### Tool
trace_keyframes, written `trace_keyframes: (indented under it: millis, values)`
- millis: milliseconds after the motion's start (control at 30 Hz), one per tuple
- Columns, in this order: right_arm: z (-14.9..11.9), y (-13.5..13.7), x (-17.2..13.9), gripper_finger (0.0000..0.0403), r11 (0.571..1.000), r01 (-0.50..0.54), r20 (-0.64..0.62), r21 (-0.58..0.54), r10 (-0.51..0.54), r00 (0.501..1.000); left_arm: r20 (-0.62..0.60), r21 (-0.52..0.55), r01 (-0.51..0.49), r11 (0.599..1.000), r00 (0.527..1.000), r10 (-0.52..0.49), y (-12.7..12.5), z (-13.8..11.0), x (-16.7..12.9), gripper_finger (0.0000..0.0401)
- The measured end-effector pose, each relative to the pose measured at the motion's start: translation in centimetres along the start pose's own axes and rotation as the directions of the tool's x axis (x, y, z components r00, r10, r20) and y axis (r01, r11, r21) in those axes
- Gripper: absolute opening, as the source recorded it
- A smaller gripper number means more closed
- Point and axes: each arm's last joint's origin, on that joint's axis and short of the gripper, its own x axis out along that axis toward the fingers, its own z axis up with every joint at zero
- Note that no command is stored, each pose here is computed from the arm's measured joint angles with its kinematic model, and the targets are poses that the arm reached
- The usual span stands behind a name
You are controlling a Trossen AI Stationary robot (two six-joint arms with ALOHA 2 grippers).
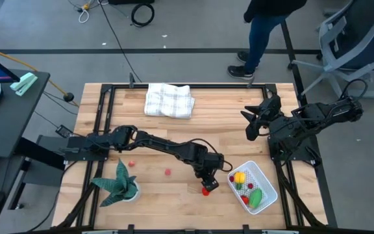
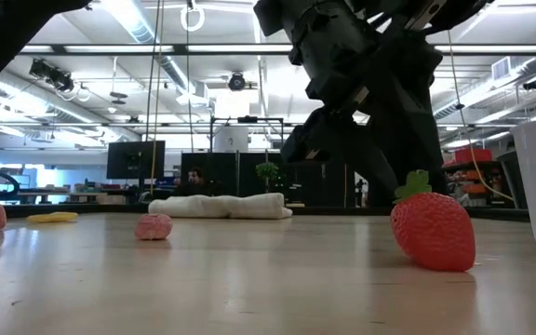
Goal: Pick and placing Produce into tupperware
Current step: Put the strawberry into the white bin
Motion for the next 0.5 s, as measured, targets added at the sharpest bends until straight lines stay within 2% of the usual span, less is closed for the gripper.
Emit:
trace_keyframes:
  millis: [500]
  values:
    - [0.00, 0.00, 0.00, 0.0128, 1.000, 0.000, 0.000, 0.001, 0.000, 1.000, 0.019, 0.016, -0.014, 1.000, 1.000, 0.014, -0.19, -0.10, 0.08, 0.0176]
